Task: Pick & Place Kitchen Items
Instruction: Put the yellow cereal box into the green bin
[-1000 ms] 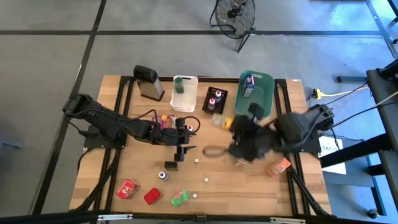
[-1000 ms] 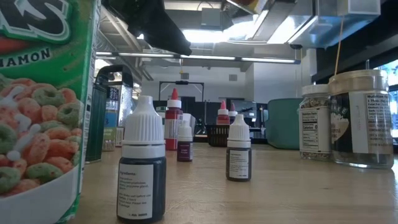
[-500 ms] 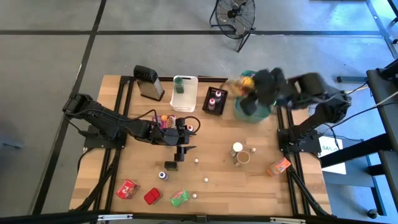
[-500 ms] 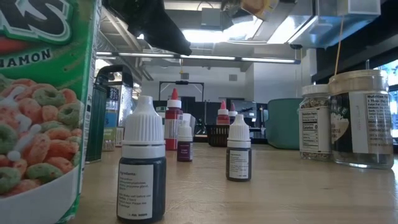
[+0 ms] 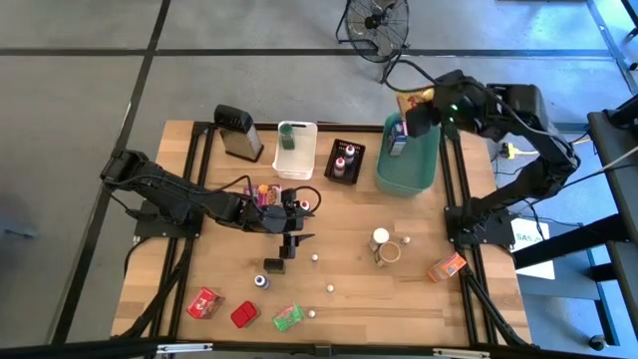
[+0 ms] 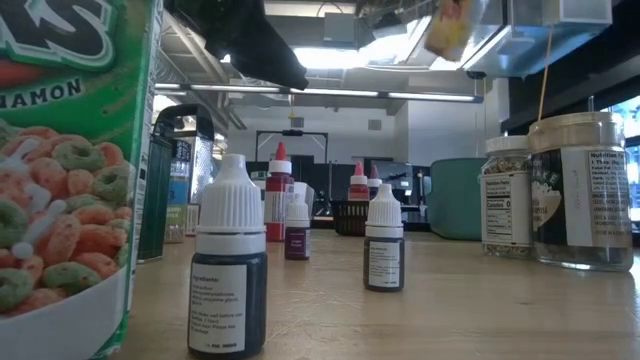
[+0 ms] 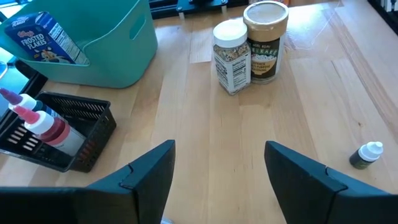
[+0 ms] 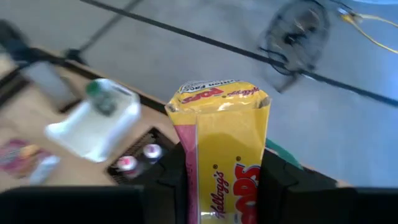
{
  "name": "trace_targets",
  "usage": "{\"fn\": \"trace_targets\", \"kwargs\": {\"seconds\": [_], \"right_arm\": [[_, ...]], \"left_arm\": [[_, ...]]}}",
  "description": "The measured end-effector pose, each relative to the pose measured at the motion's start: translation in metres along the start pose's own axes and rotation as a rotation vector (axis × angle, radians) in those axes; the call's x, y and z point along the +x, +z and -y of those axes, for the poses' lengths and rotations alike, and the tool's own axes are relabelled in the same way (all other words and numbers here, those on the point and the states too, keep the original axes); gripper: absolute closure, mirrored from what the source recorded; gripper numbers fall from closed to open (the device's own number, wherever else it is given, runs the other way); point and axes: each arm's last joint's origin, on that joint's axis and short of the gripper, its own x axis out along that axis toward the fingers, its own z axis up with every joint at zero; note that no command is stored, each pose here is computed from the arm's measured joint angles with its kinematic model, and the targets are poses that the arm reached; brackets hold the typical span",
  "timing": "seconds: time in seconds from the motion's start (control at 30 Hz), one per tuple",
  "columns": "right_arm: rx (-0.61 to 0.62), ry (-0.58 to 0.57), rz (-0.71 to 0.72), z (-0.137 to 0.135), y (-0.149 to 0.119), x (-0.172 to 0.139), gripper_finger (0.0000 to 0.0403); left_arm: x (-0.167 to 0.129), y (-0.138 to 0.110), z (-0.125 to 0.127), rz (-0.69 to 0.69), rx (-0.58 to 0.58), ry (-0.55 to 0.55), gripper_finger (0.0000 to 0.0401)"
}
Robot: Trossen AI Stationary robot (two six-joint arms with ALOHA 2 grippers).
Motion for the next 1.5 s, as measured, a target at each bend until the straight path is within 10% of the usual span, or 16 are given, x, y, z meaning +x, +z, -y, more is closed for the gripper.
{"fn": "trace_targets", "kwargs": {"seconds": [0.67,1.5], "right_arm": [[0.081,-0.348,-0.334,0.036,-0.034,0.118,0.0284],[0.305,-0.244,-0.506,0.069,-0.066,0.201,0.0284]], "left_arm": [[0.0,0.0,0.0,0.0,-0.023,0.0,0.0157],[0.0,0.0,0.0,0.0,-0.023,-0.008,0.0157]]}}
